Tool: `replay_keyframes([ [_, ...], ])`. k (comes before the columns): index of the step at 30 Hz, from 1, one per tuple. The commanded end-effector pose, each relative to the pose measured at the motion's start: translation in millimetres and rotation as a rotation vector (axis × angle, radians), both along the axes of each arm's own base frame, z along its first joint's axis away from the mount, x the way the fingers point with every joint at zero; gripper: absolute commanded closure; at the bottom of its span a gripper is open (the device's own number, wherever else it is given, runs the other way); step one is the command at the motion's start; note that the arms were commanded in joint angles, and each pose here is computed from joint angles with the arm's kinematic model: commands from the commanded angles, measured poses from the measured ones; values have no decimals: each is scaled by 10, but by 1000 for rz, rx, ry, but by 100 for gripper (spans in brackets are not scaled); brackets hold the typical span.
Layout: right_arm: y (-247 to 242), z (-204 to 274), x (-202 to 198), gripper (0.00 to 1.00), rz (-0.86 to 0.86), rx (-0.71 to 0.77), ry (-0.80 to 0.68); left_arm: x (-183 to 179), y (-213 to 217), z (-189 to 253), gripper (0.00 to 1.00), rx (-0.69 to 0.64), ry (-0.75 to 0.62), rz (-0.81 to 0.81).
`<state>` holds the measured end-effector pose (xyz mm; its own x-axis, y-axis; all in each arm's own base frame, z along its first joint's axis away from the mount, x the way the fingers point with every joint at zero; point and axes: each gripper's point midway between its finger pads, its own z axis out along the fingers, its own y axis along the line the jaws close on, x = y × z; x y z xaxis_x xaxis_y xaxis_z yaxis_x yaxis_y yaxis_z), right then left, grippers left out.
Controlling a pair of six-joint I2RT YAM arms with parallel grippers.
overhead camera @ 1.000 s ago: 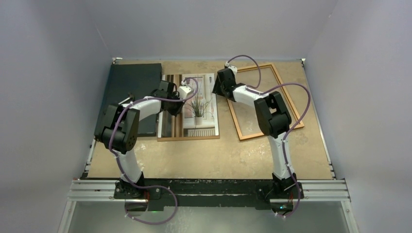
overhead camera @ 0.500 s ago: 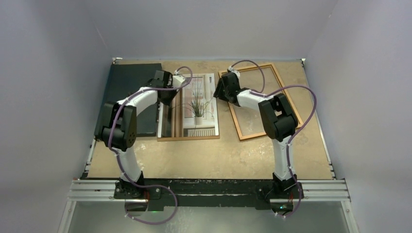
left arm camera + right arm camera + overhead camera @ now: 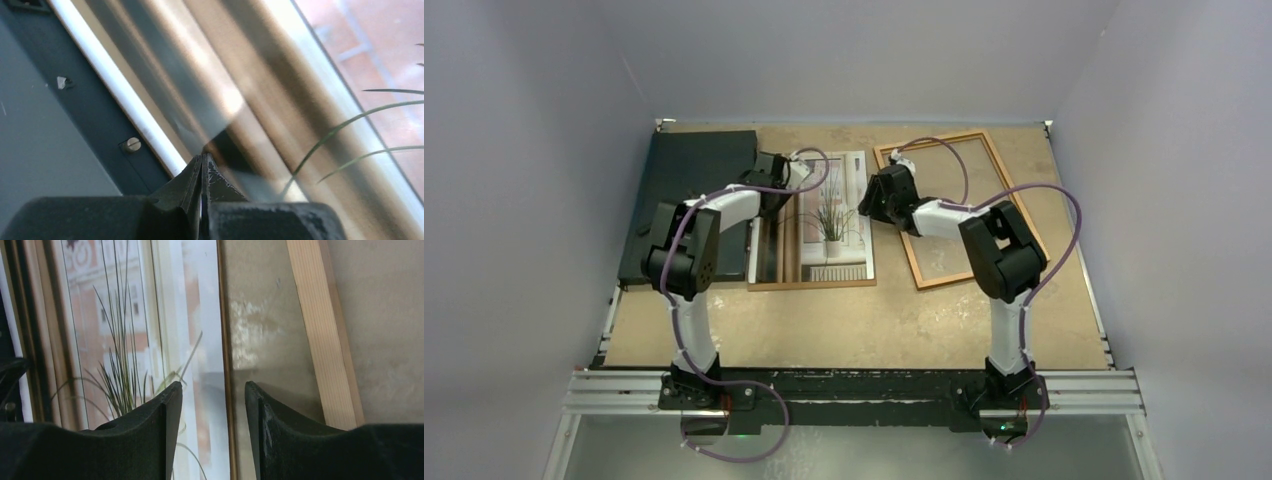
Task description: Put the photo into the frame
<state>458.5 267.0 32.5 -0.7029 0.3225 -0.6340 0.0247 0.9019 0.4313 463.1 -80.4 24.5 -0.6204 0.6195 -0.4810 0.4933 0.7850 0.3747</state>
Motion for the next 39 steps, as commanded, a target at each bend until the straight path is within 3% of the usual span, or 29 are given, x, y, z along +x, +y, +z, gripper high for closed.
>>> replay_keyframes([
  [1,-49,-156,-413,47,13,48,120,-530,-338,-489,100,-64,200,-123],
  [8,-23,-175,-685,47,36,146,139,-1005,-548,-718,100,-131,330,-208],
  [19,162,-46,-889,48,88,227,145,-1121,-534,-825,100,-134,363,-219],
  [39,319,99,-915,49,121,14,70,-1157,-530,-869,100,-128,374,-233],
])
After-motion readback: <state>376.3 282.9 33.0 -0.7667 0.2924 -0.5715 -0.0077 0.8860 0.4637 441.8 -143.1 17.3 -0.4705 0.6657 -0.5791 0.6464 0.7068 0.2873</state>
